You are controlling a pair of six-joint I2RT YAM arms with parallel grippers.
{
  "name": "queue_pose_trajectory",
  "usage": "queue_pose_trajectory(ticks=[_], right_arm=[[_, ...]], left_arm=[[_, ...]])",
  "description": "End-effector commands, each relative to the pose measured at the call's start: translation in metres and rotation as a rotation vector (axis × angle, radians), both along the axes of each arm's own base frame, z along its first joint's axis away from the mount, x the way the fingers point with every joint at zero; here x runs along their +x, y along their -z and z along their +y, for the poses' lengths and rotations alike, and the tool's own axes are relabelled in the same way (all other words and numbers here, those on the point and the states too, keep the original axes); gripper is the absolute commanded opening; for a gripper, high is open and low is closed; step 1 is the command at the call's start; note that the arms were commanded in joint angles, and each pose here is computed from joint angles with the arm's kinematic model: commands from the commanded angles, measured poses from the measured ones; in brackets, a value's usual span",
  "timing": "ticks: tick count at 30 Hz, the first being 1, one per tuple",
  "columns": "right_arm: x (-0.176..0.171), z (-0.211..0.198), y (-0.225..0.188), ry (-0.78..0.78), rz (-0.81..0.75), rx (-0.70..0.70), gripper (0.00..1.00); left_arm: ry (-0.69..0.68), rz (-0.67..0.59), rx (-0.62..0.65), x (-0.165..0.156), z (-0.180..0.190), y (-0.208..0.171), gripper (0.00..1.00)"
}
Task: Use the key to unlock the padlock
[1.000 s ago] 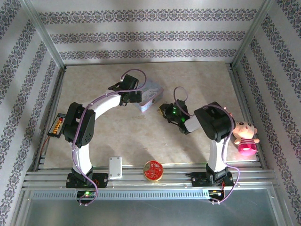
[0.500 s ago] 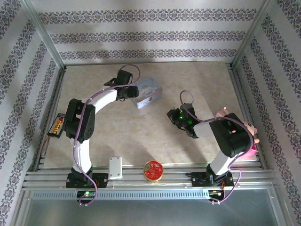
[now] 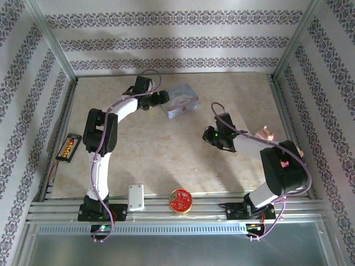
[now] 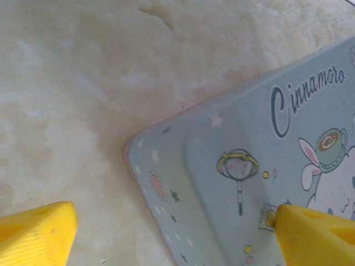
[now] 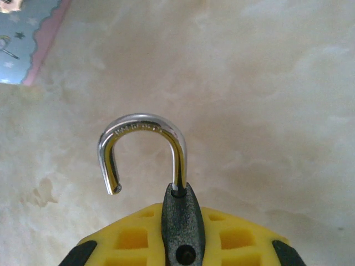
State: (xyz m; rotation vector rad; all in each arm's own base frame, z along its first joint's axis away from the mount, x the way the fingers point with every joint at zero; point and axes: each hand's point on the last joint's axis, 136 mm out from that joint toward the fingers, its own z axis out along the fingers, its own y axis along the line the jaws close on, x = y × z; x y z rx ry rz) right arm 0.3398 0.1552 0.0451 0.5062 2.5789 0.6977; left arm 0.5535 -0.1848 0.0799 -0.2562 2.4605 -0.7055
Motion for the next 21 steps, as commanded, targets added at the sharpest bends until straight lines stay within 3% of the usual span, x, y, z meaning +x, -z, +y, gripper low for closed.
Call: queue_pose_trajectory(ticks=[1, 6, 9, 14, 21], right_arm=[[-0.011, -0.004, 0.007, -0.107, 0.079, -0.033, 0.0], [-0.006, -0.008, 0.01, -0.188, 0.138, -0.031, 0.0], [-0.004, -0.006, 0.015, -0.262, 0.185, -0.016, 0.05], [0.004, -0.007, 0.027, -0.317, 0.243, -0.011, 0.15], [0.01, -0.022, 0.038, -0.269, 0.274, -0.047, 0.24]], left_arm=[[-0.025, -0.069, -0.057, 0.013, 0.009, -0.034, 0.98], [-0.077, -0.121, -0.013, -0.002, 0.035, -0.064, 0.99], [-0.122, -0.137, 0.03, -0.021, 0.054, -0.074, 0.99], [-0.227, -0.148, 0.175, -0.067, 0.096, -0.079, 0.99], [-0.349, -0.149, 0.378, -0.134, 0.15, -0.081, 0.99]])
